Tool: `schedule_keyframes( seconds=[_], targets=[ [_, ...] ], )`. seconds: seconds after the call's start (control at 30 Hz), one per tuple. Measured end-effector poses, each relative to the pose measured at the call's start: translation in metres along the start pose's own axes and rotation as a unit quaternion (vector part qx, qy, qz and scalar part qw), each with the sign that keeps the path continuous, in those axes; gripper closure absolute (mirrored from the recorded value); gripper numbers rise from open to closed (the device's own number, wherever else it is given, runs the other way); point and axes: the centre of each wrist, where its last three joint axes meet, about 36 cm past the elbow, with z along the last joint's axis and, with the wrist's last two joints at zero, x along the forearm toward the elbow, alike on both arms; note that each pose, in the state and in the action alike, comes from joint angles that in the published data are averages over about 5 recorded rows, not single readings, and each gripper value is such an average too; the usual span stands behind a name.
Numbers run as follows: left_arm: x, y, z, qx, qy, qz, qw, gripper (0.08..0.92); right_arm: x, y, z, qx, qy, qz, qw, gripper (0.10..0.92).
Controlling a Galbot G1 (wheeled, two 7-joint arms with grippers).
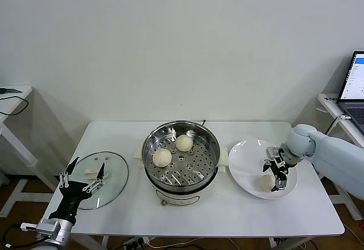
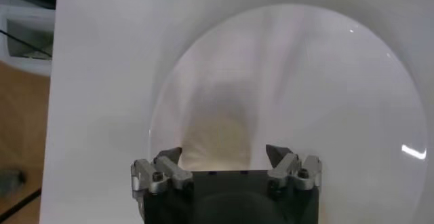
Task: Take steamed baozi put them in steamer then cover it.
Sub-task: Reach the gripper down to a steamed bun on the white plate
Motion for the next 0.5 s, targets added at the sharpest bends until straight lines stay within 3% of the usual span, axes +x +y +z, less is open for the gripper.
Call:
schedule_keyframes(
  seconds=[0.2, 0.5],
  targets=[
    [-0.0004, -0.0007, 0.0008, 0.001, 0.001, 0.000, 1.000, 0.177, -0.0040, -0.0018, -0.0013, 0.002, 0.002, 0.000, 1.000, 0.206],
    [-0.0012, -0.0014, 0.0021, 0.002, 0.001, 0.000, 1.000, 0.177, -0.0061, -0.0041, -0.0027, 0.004, 0.003, -0.002, 1.000, 0.328]
  ],
)
